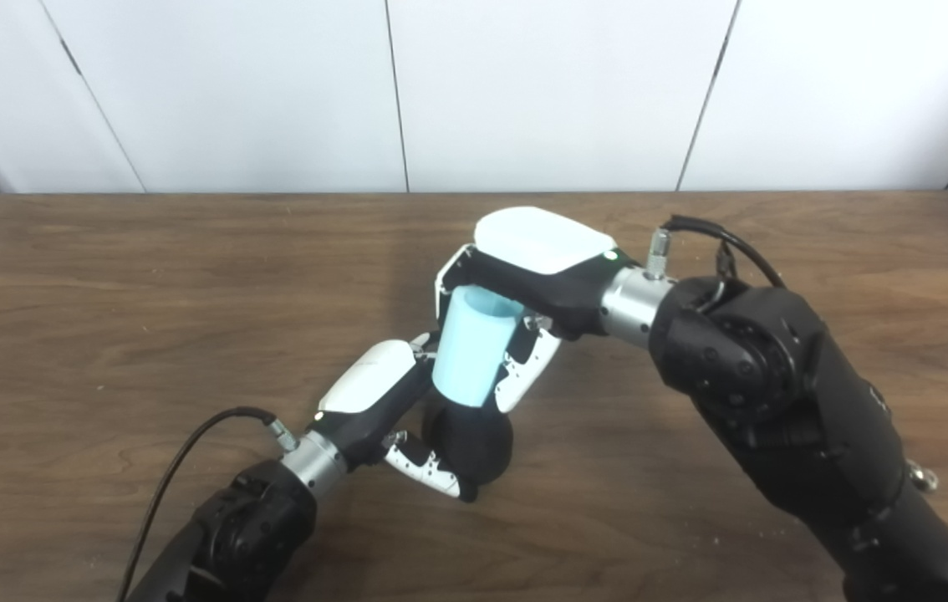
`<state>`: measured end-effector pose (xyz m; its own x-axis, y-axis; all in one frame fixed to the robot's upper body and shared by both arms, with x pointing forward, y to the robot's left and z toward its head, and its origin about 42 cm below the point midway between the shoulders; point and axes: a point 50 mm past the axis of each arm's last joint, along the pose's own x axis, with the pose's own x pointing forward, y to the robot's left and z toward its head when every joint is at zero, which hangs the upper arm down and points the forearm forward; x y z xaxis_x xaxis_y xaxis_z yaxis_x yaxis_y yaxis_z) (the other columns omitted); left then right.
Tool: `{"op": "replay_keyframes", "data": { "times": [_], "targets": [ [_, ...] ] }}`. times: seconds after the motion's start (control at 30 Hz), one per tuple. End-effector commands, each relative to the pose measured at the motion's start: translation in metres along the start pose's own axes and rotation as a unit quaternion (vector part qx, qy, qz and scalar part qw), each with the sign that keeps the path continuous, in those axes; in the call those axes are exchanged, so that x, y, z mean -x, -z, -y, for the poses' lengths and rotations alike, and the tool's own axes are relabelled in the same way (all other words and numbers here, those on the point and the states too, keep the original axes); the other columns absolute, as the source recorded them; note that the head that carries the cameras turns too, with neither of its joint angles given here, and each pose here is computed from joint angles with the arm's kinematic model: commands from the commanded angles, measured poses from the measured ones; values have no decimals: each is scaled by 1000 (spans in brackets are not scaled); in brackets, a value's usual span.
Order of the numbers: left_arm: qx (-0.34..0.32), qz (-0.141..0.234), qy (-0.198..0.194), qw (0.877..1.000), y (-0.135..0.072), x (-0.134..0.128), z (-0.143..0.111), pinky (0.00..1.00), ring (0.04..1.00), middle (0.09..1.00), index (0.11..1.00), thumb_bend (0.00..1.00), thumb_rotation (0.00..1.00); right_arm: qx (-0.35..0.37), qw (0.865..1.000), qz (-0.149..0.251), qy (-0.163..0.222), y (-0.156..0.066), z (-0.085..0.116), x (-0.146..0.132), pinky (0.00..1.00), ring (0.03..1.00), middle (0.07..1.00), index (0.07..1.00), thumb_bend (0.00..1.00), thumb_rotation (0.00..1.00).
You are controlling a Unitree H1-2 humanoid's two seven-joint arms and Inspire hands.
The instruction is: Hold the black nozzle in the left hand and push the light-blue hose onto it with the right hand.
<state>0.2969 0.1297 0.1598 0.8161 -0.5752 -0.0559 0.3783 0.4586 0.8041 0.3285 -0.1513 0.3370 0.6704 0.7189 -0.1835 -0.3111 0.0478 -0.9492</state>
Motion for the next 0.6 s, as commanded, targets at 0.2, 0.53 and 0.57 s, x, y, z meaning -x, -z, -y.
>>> {"op": "replay_keyframes", "data": {
  "times": [0.2, 0.53, 0.57],
  "targets": [
    [1, -33, 51, 998, 10, 0, 18, 1000, 717, 495, 482, 522, 0, 88, 994, 34, -56, -21, -11, 1, 343, 450, 475, 457, 502, 0],
    [1, -37, 58, 998, 9, -3, 15, 1000, 718, 495, 483, 522, 0, 174, 983, 47, -26, -34, -6, 8, 259, 396, 503, 554, 487, 0],
    [1, -37, 59, 998, 9, -3, 15, 1000, 718, 496, 482, 522, 0, 180, 982, 47, -22, -34, -6, 9, 263, 399, 506, 551, 488, 0]
  ]
}}
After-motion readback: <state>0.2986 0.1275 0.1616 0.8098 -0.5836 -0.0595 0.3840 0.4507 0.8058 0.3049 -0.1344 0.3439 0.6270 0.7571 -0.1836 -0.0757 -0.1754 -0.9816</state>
